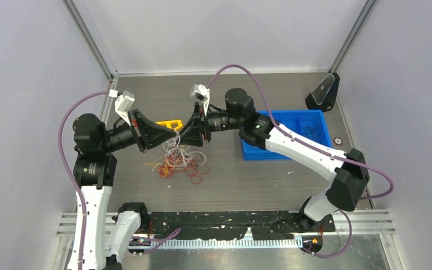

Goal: Untangle the cables

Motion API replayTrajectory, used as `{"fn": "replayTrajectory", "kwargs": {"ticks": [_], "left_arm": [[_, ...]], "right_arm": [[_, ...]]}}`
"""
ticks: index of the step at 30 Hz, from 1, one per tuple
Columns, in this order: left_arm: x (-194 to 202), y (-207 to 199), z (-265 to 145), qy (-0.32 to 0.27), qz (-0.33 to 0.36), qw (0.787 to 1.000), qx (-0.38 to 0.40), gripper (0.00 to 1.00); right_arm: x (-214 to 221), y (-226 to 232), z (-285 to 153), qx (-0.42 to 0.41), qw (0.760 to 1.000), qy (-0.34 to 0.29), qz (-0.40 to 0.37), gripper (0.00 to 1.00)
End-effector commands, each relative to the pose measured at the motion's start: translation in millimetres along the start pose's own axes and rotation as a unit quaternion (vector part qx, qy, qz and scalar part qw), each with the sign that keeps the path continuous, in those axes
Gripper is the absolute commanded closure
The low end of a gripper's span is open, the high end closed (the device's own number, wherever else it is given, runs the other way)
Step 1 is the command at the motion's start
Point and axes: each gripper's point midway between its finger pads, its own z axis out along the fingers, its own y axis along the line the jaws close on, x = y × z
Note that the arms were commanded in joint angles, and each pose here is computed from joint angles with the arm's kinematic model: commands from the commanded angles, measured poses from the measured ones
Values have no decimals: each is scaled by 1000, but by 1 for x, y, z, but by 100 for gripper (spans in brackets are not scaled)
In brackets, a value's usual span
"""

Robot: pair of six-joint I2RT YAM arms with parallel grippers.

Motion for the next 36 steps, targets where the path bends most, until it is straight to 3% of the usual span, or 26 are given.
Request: {"fn": "replayTrajectory", "kwargs": {"ticks": [1, 8, 13, 17, 21, 28, 31, 32, 34, 36], "left_arm": [[-14, 3, 7, -7, -1, 1000, 9, 100], [-14, 12, 15, -2, -32, 999, 16, 100], [-1, -10, 23, 22, -36, 997, 65, 100], [0, -16, 24, 30, -36, 996, 78, 100], [-10, -13, 28, 21, -31, 997, 73, 100], [-27, -19, 31, 5, -31, 996, 81, 100], [-29, -20, 30, 1, -25, 996, 81, 100], [-31, -20, 30, -1, -21, 997, 76, 88], [-36, -19, 28, -3, -5, 998, 64, 46], [-46, -16, 26, -12, 25, 999, 37, 32]], "right_arm": [[-42, 55, -29, -59, 993, -55, -85, 50], [-38, 64, -38, -65, 992, -66, -88, 38], [-35, 34, -28, -6, 995, -65, -73, 25], [-27, 12, -23, 33, 995, -57, -78, 23], [-27, 16, -17, 20, 995, -63, -75, 37], [-44, 18, -23, 43, 992, -89, -81, 86], [-49, 17, -36, 57, 991, -93, -82, 94], [-54, 19, -43, 60, 990, -98, -88, 94], [-58, 22, -58, 69, 989, -97, -90, 95], [-66, 22, -78, 85, 987, -101, -95, 95]]}}
